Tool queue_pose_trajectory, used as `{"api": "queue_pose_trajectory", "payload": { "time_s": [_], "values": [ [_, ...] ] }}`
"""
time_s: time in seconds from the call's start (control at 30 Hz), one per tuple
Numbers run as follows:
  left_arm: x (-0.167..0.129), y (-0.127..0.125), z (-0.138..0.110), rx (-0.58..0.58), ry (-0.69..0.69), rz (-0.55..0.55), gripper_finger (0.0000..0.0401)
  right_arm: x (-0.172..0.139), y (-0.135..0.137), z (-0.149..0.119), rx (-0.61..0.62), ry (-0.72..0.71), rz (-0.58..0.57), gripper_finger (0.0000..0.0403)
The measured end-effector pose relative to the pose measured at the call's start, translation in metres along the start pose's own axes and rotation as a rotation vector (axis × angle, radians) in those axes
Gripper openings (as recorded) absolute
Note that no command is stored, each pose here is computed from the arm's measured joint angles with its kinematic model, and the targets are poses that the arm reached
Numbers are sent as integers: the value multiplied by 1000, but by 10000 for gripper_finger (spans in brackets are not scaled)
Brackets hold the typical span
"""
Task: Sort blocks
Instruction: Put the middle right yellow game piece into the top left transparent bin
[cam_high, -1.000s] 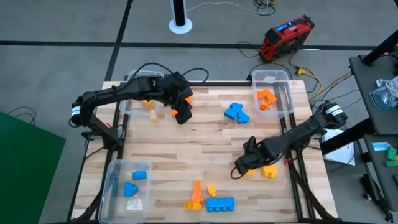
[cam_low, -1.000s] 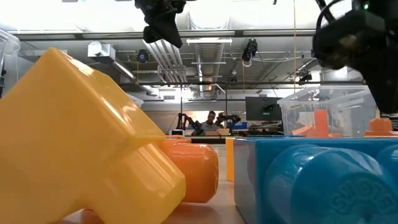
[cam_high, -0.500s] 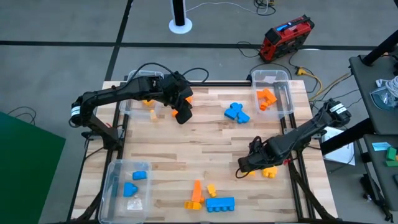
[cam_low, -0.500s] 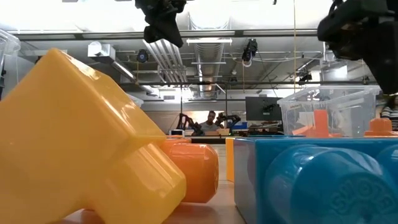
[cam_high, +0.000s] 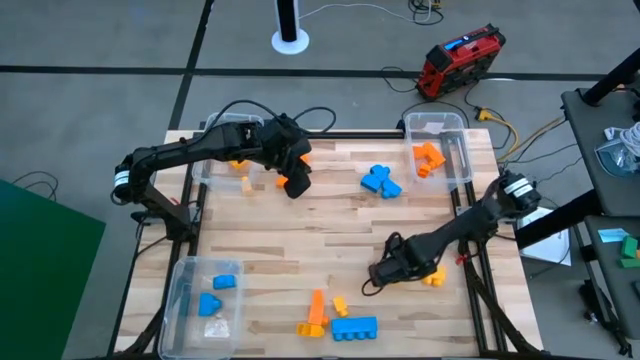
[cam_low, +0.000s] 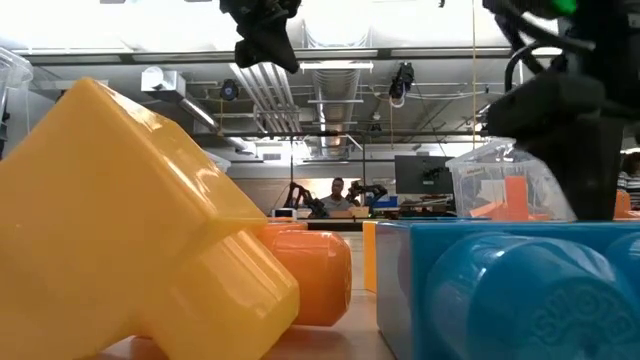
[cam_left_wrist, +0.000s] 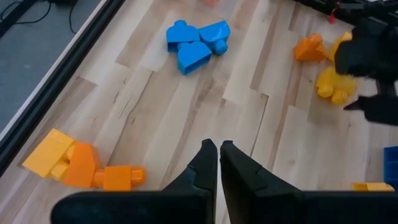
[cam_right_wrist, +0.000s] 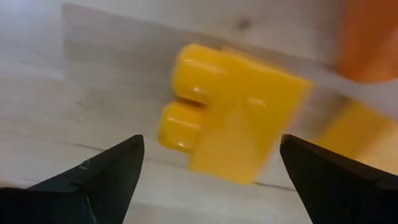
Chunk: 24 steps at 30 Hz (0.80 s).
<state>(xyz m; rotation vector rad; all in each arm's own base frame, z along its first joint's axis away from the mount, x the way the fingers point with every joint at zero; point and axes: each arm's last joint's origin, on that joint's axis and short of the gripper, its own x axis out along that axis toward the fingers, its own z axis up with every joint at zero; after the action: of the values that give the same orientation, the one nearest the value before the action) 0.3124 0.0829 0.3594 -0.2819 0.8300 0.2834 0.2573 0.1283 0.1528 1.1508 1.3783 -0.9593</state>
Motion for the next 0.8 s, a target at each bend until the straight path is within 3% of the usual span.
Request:
{"api": "queue_pose_trajectory", "payload": {
  "time_s": [0.23, 0.8],
  "values": [
    [0, 0, 1, 0, -14, -2, 0, 19, 4, 0, -13, 13, -46, 363],
    [0, 0, 2, -4, -17, -3, 0, 20, 9, 20, -72, 18, -44, 363]
  ]
}}
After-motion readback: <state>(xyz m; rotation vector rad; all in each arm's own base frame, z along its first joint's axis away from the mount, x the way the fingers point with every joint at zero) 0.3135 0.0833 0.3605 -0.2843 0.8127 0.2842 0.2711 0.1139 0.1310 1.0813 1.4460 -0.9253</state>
